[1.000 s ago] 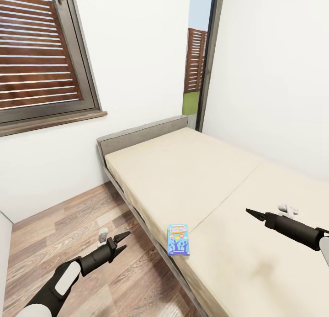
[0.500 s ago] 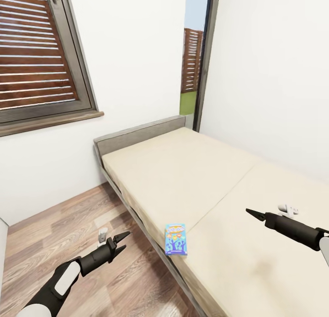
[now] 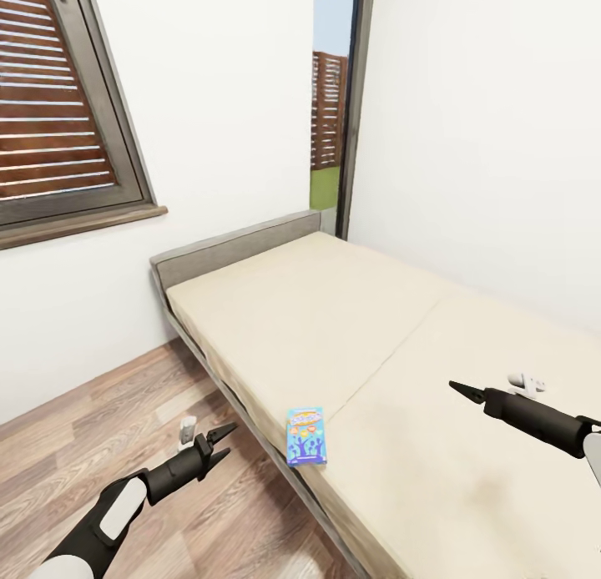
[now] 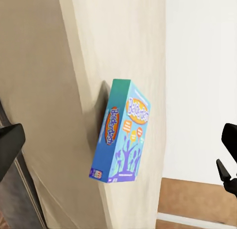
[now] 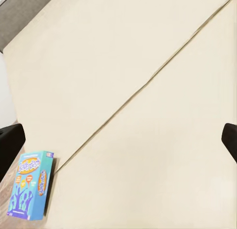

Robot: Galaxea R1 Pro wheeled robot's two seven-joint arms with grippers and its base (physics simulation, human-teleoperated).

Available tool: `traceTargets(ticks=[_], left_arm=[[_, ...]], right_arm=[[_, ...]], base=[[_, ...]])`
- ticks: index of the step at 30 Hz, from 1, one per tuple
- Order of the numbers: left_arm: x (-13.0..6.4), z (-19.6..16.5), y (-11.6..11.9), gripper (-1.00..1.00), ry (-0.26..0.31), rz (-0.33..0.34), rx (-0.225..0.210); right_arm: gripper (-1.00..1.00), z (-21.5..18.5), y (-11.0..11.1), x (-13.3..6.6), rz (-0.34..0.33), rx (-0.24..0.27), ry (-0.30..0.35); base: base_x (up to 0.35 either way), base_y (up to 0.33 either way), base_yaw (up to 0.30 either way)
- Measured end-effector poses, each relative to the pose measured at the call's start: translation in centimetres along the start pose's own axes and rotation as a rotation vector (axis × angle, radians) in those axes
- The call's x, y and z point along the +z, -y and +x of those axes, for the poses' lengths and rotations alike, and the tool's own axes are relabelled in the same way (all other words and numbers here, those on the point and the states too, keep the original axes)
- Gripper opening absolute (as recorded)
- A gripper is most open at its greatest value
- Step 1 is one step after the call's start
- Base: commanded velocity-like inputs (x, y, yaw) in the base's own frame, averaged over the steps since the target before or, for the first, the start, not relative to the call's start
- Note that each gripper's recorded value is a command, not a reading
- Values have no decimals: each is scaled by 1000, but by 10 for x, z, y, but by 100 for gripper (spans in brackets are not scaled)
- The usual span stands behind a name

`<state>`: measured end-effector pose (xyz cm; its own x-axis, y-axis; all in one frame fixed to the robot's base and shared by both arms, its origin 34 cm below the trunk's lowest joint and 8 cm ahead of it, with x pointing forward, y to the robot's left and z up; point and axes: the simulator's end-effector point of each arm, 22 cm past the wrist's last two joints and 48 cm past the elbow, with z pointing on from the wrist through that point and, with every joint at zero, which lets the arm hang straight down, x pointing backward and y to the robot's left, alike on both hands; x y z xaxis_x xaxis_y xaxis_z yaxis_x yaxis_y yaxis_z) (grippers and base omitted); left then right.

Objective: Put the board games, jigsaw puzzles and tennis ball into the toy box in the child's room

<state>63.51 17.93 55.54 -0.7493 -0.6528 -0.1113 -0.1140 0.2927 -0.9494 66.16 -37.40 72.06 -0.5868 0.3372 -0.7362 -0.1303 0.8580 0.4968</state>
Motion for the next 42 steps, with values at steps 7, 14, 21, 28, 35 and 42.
traceTargets(ticks=[7,14,21,28,35,42], left_arm=[[0,0,-1,100,0,-2,-1],[0,0,-1,100,-1,-3,-2],[-1,-1,-2,100,0,-7,0],[-6,0,-12,100,-1,-27,-13],[-11,3,-23,100,6,-45,-38],[-14,-4,-26,100,40,-43,-49]], right_arm=[[100,0,0,0,0,0,0],[100,0,0,0,0,0,0],[100,0,0,0,-1,0,0],[100,0,0,0,0,0,0],[100,2,-4,2,-12,5,-1],[100,5,-7,4,-20,10,-3]], base=[[0,0,-28],[0,0,-10],[0,0,-4],[0,0,-1],[0,0,0],[0,0,0]])
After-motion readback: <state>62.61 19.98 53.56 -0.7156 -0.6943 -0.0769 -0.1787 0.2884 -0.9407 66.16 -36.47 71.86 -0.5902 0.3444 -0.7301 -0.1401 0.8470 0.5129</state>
